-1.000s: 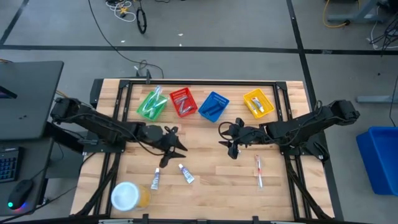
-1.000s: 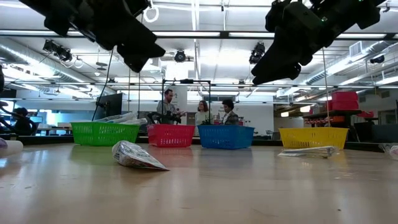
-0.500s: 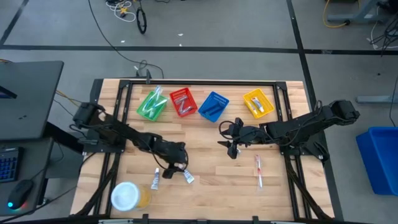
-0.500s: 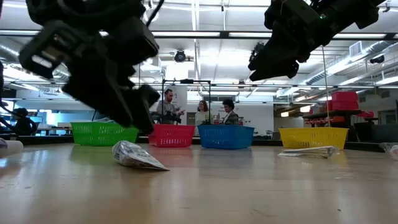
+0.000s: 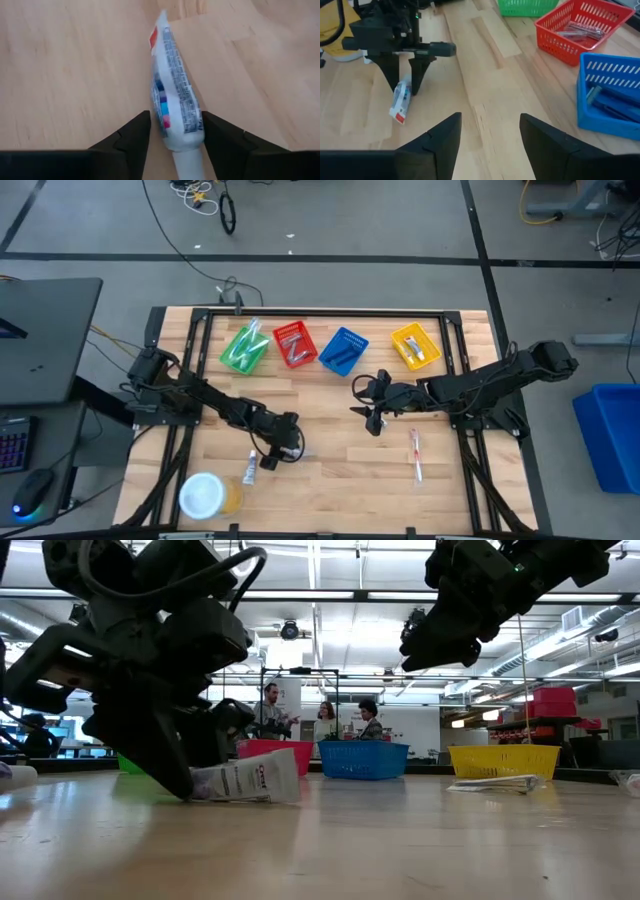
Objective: Pick & Place Travel size toiletries
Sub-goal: Put the right toothpaste into the yellow basket
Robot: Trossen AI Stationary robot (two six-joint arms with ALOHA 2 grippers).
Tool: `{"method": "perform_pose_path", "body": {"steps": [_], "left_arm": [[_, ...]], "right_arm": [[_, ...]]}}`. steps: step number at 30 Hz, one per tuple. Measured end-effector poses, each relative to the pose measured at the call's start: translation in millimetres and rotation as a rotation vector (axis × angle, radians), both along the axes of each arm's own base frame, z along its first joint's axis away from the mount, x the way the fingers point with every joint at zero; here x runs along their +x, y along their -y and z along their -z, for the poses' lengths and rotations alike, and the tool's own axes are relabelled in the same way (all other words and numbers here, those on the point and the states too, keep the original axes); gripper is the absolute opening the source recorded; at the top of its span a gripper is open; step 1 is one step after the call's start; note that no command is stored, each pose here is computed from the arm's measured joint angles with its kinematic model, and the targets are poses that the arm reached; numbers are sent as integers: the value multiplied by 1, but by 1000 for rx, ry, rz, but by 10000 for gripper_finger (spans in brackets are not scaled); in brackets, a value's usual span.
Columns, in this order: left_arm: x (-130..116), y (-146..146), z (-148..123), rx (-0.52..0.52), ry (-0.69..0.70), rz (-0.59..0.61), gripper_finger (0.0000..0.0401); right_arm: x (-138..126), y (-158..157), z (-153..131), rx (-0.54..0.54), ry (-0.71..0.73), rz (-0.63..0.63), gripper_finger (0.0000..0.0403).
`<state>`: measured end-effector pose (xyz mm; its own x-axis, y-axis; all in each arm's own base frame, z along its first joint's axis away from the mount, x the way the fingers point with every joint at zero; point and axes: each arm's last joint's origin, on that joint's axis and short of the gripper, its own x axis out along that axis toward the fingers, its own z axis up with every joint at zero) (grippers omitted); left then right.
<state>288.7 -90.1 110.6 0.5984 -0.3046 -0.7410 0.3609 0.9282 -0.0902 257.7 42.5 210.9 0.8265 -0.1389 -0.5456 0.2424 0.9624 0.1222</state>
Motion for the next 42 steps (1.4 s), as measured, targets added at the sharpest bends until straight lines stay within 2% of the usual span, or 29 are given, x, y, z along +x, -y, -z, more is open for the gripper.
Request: {"method": "perform_pose_path", "body": {"steps": [9, 12, 18, 25, 32, 34, 42], "left_arm": [[2, -4, 0, 21, 12, -32, 98], [7, -7, -2, 33, 35, -76, 83], [26, -22, -18, 129, 134, -222, 90], [52, -49, -44, 104, 230, -378, 80], [61, -58, -55, 144, 277, -355, 87], [61, -59, -56, 148, 281, -352, 85], [61, -60, -55, 149, 270, -362, 87]], "right_arm": [[1, 0, 3, -3, -13, 0, 229], [4, -1, 7, -5, -24, 1, 232], [17, -5, 27, 9, -55, -40, 242], [35, -10, 53, -36, -54, -136, 255], [43, -5, 64, -124, -36, -25, 263], [44, -5, 62, -151, -19, -29, 260], [49, -8, 55, -149, 66, -119, 195]]}}
